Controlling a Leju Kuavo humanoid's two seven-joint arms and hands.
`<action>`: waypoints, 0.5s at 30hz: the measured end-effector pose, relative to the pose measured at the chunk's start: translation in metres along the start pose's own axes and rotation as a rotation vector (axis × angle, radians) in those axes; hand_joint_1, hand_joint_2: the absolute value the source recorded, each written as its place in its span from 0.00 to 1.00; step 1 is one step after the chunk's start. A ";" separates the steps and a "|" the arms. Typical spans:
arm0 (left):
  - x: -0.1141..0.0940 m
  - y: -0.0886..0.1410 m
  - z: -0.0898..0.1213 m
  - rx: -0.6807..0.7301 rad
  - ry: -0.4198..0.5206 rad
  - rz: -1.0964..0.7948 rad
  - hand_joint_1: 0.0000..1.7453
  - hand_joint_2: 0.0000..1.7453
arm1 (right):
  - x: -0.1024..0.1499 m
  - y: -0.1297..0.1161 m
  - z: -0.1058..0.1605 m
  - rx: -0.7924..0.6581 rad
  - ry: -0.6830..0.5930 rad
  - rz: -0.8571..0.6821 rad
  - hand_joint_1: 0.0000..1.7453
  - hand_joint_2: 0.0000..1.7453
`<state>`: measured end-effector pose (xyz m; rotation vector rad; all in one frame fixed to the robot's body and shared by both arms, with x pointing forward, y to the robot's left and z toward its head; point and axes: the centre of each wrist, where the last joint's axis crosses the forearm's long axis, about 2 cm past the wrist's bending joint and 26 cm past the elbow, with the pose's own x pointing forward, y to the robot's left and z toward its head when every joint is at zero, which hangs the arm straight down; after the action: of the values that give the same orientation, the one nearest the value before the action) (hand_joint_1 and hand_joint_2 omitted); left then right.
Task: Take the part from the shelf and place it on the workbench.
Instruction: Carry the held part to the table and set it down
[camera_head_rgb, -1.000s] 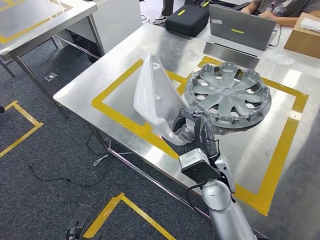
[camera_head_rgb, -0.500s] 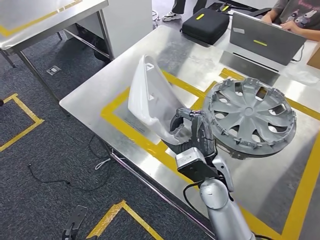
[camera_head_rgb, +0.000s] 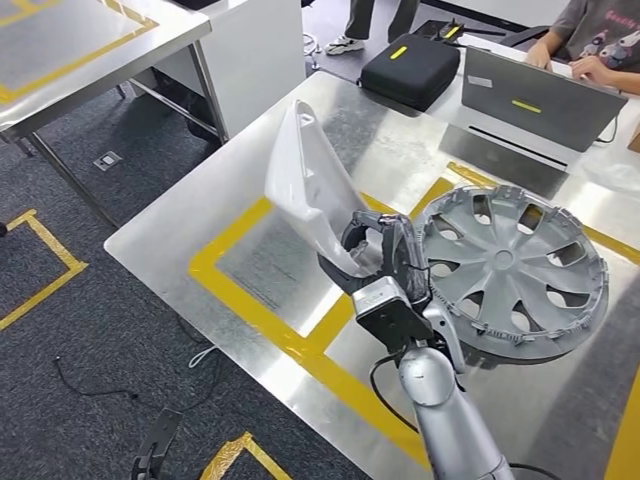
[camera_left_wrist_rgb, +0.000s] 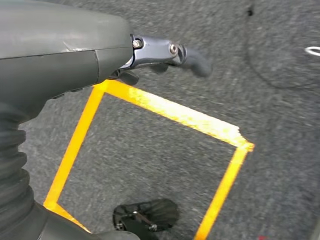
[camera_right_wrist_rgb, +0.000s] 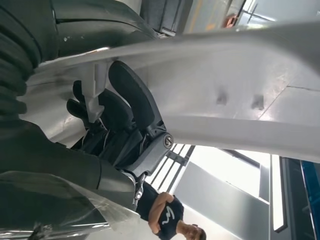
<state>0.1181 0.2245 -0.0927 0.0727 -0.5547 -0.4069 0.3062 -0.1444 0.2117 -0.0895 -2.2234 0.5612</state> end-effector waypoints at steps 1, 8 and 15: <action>0.001 0.000 0.000 -0.001 -0.001 -0.002 0.00 1.00 | -0.001 0.000 0.000 0.001 0.004 -0.002 1.00 1.00; -0.001 0.001 0.000 -0.004 0.008 -0.010 0.00 1.00 | -0.008 0.000 -0.004 0.017 0.044 -0.001 1.00 1.00; 0.004 0.001 -0.001 -0.008 0.003 -0.016 0.00 1.00 | -0.017 0.000 -0.013 0.048 0.089 0.033 1.00 1.00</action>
<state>0.1223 0.2242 -0.0916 0.0705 -0.5498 -0.4243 0.3274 -0.1442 0.2067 -0.1241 -2.1243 0.6166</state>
